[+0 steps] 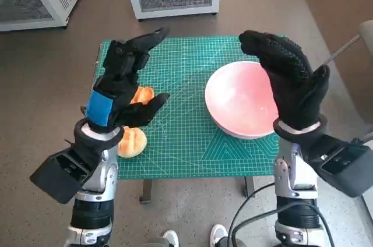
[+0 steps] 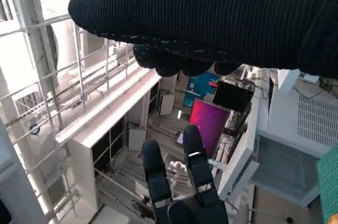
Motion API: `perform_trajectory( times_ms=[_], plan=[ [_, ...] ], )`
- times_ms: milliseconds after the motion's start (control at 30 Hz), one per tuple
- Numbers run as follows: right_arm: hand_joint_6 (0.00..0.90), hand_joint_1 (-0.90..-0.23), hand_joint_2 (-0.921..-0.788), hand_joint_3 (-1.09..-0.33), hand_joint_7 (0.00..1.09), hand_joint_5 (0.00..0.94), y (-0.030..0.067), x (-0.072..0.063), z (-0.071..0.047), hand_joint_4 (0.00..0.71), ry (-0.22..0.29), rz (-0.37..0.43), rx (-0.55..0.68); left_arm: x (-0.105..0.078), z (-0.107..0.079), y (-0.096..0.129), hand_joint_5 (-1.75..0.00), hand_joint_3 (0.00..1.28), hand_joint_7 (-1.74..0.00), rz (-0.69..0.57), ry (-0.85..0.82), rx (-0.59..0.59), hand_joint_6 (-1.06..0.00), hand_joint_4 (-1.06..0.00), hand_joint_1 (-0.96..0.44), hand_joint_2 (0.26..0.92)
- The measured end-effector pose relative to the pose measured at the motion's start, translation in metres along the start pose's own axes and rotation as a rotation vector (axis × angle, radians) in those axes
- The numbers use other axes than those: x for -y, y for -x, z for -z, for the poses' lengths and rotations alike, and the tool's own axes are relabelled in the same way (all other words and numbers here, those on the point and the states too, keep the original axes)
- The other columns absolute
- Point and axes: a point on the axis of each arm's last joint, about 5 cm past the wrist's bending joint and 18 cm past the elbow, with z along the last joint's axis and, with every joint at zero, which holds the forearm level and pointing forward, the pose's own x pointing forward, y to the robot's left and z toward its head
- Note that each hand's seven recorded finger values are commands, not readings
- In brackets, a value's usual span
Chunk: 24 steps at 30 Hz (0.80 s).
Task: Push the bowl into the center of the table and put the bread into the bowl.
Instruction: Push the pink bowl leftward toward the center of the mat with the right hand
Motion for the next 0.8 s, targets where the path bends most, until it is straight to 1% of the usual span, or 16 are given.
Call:
perform_trajectory(
  times_ms=[33, 67, 100, 133, 167, 267, 400, 500, 633, 800],
  plan=[
    [0.19, -0.369, -0.888, -0.558, 0.87, 0.238, 0.0002, 0.0, 0.0, 0.435, 0.0, 0.0, 0.0, 0.0, 0.0, 0.0, -0.54, 0.36, -0.84, 0.0, 0.0, 0.0, 0.0, -0.02, -0.42, 0.921],
    [0.196, -0.369, -0.894, -0.542, 0.85, 0.226, 0.0006, 0.001, 0.0, 0.444, 0.001, 0.001, -0.001, 0.0, 0.0, 0.0, -0.54, 0.36, -0.84, 0.0, 0.0, 0.0, 0.0, -0.03, -0.43, 0.921],
    [0.198, -0.368, -0.898, -0.534, 0.84, 0.219, 0.001, 0.001, 0.001, 0.448, 0.002, 0.002, -0.002, 0.0, 0.0, 0.0, -0.54, 0.36, -0.84, 0.0, -0.001, 0.001, 0.0, -0.03, -0.43, 0.921],
    [0.204, -0.37, -0.906, -0.513, 0.82, 0.201, 0.0017, 0.002, 0.001, 0.459, 0.004, 0.004, -0.005, 0.0, 0.0, 0.0, -0.54, 0.36, -0.84, 0.0, -0.001, 0.001, 0.0, -0.03, -0.43, 0.921],
    [0.208, -0.37, -0.912, -0.5, 0.8, 0.189, 0.0025, 0.004, 0.002, 0.467, 0.007, 0.005, -0.007, 0.0, 0.0, 0.0, -0.54, 0.36, -0.84, 0.0, -0.001, 0.001, 0.0, -0.03, -0.43, 0.921],
    [0.231, -0.372, -0.918, -0.489, 0.75, 0.138, 0.0068, 0.014, 0.003, 0.494, 0.02, 0.021, -0.02, 0.0, -0.001, 0.0, -0.54, 0.36, -0.84, 0.0, -0.001, 0.002, 0.0, -0.03, -0.43, 0.921],
    [0.24, -0.372, -0.92, -0.489, 0.71, 0.104, 0.0135, 0.033, 0.006, 0.507, 0.044, 0.072, -0.037, -0.001, -0.001, 0.001, -0.53, 0.36, -0.84, -0.001, -0.004, 0.003, 0.0, -0.03, -0.44, 0.921],
    [0.244, -0.371, -0.921, -0.494, 0.7, 0.091, 0.0179, 0.046, 0.007, 0.509, 0.077, 0.134, -0.045, -0.001, -0.001, 0.001, -0.52, 0.35, -0.84, -0.002, -0.004, 0.003, 0.0, -0.03, -0.44, 0.921],
    [0.246, -0.363, -0.921, -0.516, 0.71, 0.08, 0.0222, 0.06, 0.011, 0.514, 0.123, 0.255, -0.056, -0.001, -0.001, 0.001, -0.52, 0.36, -0.84, -0.003, -0.003, 0.003, 0.0, -0.03, -0.44, 0.921],
    [0.218, -0.343, -0.921, -0.558, 0.79, 0.083, 0.0272, 0.074, 0.017, 0.535, 0.156, 0.393, -0.101, -0.001, -0.001, 0.001, -0.51, 0.36, -0.84, -0.002, -0.002, 0.003, 0.0, -0.03, -0.43, 0.921]
  ],
)
